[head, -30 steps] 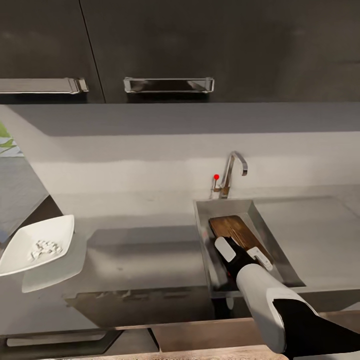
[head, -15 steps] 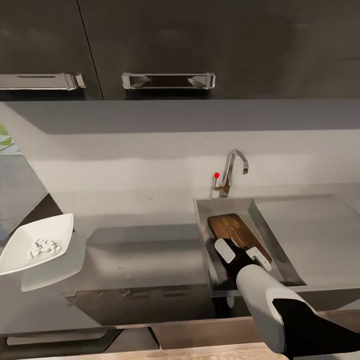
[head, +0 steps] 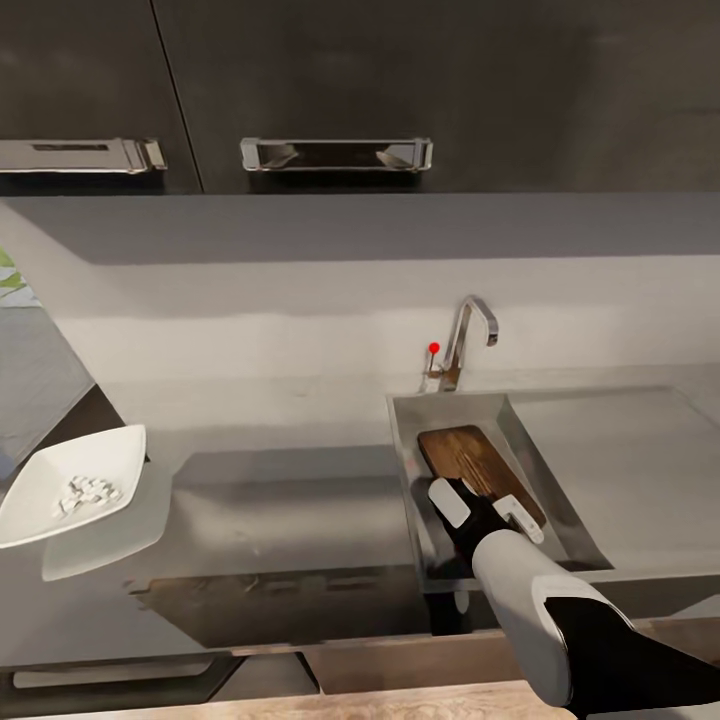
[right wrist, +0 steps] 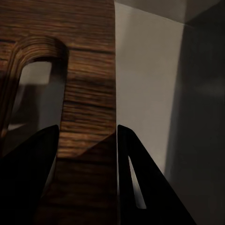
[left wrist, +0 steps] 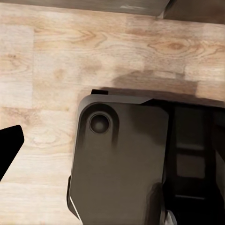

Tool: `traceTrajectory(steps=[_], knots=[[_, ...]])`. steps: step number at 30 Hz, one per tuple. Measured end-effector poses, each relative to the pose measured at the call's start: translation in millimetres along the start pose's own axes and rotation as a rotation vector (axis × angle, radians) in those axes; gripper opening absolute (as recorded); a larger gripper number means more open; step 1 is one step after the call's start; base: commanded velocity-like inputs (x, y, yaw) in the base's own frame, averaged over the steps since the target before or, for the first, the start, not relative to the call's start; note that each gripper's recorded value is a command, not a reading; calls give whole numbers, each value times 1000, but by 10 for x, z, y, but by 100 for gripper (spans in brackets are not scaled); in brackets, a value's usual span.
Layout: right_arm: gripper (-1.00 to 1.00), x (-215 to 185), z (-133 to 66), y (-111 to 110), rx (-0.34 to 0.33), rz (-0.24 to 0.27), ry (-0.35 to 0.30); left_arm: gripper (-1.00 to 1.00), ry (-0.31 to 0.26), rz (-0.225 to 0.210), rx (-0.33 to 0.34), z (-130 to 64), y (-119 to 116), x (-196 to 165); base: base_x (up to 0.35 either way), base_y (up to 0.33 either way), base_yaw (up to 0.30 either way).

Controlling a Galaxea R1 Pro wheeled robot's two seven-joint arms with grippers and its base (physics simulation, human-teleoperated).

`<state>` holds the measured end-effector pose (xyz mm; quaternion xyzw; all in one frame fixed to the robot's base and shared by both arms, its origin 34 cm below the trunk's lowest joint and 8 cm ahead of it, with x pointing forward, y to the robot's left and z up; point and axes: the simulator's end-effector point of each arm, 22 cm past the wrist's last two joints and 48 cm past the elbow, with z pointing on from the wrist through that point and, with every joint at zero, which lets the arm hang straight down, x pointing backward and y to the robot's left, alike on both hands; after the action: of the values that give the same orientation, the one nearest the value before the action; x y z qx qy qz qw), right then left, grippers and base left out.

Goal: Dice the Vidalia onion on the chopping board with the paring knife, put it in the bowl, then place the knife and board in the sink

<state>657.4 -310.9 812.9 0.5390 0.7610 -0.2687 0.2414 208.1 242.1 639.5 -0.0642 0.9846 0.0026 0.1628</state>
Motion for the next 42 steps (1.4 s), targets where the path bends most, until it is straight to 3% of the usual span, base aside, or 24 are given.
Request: traceTrajectory(steps=[5,6,15,19,21,25,28,31,35,42], knots=[[-100,-5,11,5,-1,-4,-7,100,4,0,0,-1,1,13,0,0,0],[100,-7,13,5,-1,-6,-8,100,5,0,0,-1,1,16,0,0,0],[100,9,16,1,4,10,-1,100,7,0,-1,-2,3,22,0,0,0],[100,-87,-14,30,0,57,-25,100,7,0,-1,-2,4,23,0,0,0],[100,-226,-82,97,-12,90,-46,100,7,0,-1,-2,3,23,0,0,0],[100,-806,-515,291,-43,159,-153,100,7,0,-1,-2,2,22,0,0,0],[100,-1114,-944,424,-88,143,-222,100,6,0,-1,-2,2,22,0,0,0],[100,-1264,-1236,549,-146,106,-263,100,6,0,-1,-2,2,22,0,0,0],[100,-1290,-1398,635,-185,49,-302,100,7,0,-1,-2,2,22,0,0,0],[100,-1284,-1475,683,-208,27,-327,100,7,0,-1,-2,2,24,0,0,0]])
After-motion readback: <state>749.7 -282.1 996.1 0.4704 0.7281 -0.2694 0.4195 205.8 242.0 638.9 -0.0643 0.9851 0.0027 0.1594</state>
